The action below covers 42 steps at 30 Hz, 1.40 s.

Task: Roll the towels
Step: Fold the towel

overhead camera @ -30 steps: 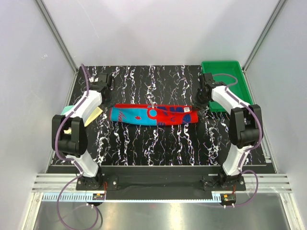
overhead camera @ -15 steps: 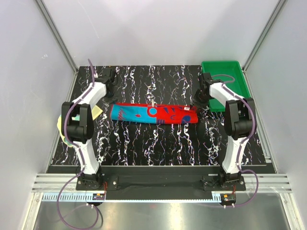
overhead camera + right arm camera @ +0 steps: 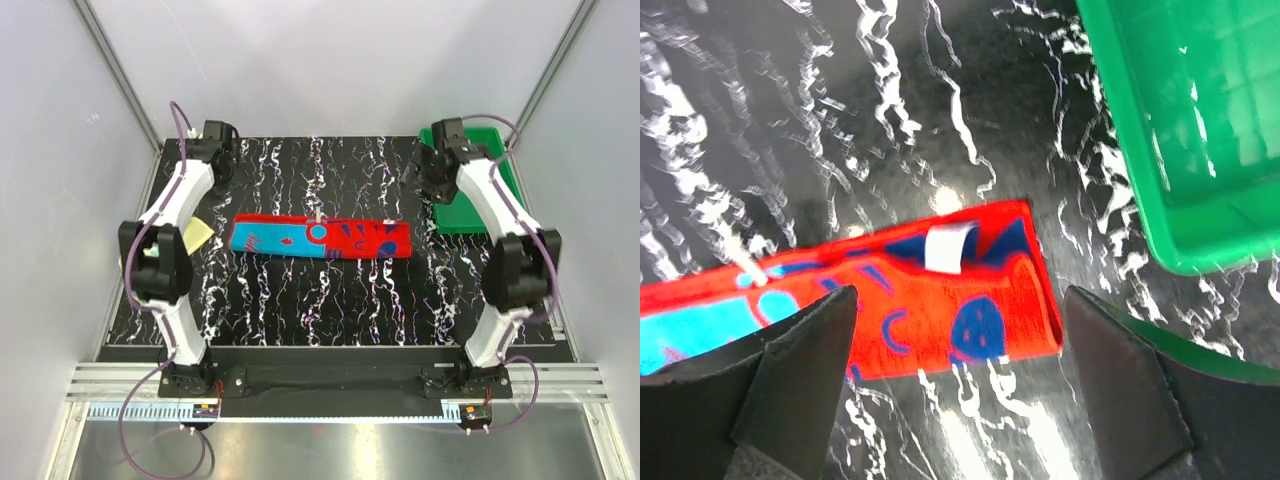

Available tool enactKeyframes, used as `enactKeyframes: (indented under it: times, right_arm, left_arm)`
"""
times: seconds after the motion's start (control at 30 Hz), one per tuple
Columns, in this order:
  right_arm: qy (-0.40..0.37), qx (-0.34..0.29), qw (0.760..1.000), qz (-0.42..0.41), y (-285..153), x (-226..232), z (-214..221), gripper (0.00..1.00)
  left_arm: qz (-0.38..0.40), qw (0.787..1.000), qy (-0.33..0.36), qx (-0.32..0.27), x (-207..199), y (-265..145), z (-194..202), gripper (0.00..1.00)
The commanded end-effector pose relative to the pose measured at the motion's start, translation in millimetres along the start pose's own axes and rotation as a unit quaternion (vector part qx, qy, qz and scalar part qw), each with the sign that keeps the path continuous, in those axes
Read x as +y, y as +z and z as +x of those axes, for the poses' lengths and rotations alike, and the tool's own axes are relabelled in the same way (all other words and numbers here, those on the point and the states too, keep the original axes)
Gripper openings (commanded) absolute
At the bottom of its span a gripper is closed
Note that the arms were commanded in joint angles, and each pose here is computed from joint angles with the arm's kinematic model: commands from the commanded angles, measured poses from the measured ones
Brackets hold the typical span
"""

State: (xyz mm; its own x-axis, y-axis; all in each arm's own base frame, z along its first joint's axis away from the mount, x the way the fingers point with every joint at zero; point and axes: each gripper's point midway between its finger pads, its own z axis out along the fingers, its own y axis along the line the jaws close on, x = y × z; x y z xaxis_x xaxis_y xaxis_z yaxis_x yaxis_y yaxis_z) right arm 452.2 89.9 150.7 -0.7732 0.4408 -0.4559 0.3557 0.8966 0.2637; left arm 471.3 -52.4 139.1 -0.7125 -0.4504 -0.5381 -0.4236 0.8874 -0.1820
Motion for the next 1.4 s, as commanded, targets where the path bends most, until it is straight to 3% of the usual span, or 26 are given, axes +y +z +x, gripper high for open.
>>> enactKeyframes:
  times: [0.0, 0.03, 0.2, 0.33, 0.4, 0.43, 0.57, 0.67, 0.87, 1.03, 1.37]
  right_arm:
    - [-0.008, -0.04, 0.999, -0.023, -46.7, -12.9, 9.8, 0.91]
    - [-0.004, -0.049, 0.998, -0.045, -60.0, -11.7, 15.3, 0.91]
    - [0.01, 0.011, 0.994, -0.108, -38.7, -21.3, 86.3, 0.84]
    - [0.006, 0.04, 0.994, -0.103, -24.2, -31.9, 110.9, 0.78]
    - [0.003, 0.044, 0.994, -0.104, -18.9, -33.0, 113.2, 0.74]
    - [0.001, 0.05, 0.992, -0.114, -15.0, -28.9, 114.0, 0.62]
    - [-0.001, 0.05, 0.991, -0.126, -11.0, -19.3, 106.5, 0.41]
    - [-0.002, 0.037, 0.99, -0.135, -9.4, -10.1, 92.9, 0.3]
    - [-0.002, 0.058, 0.989, -0.138, 28.2, 7.8, 77.3, 0.21]
    - [0.021, 0.071, 0.995, -0.066, 74.1, -19.7, 69.7, 0.19]
    - [0.039, 0.08, 0.996, -0.029, 95.1, -48.4, 70.9, 0.19]
  left_arm:
    - [0.044, 0.998, 0.019, -0.044, -13.8, -52.9, -1.4, 0.76]
    - [0.068, 0.996, 0.034, -0.055, -28.7, -70.9, 6.3, 0.76]
    - [0.123, 0.987, 0.103, -0.031, -75.2, -84.1, 79.1, 0.71]
    - [0.184, 0.966, 0.179, -0.019, -137.4, -102.2, 145.2, 0.69]
    - [0.195, 0.958, 0.208, -0.031, -160.0, -111.7, 155.5, 0.69]
    - [0.201, 0.951, 0.233, -0.027, -176.0, -115.1, 172.5, 0.69]
    - [0.227, 0.933, 0.278, -0.021, -205.8, -123.0, 211.4, 0.68]
    - [0.245, 0.921, 0.301, -0.028, -222.5, -129.8, 231.5, 0.67]
    - [0.244, 0.919, 0.309, -0.025, -225.4, -127.0, 247.8, 0.67]
    - [0.23, 0.922, 0.311, -0.024, -208.9, -123.3, 250.6, 0.66]
    - [0.216, 0.922, 0.32, -0.026, -196.6, -117.8, 252.2, 0.66]
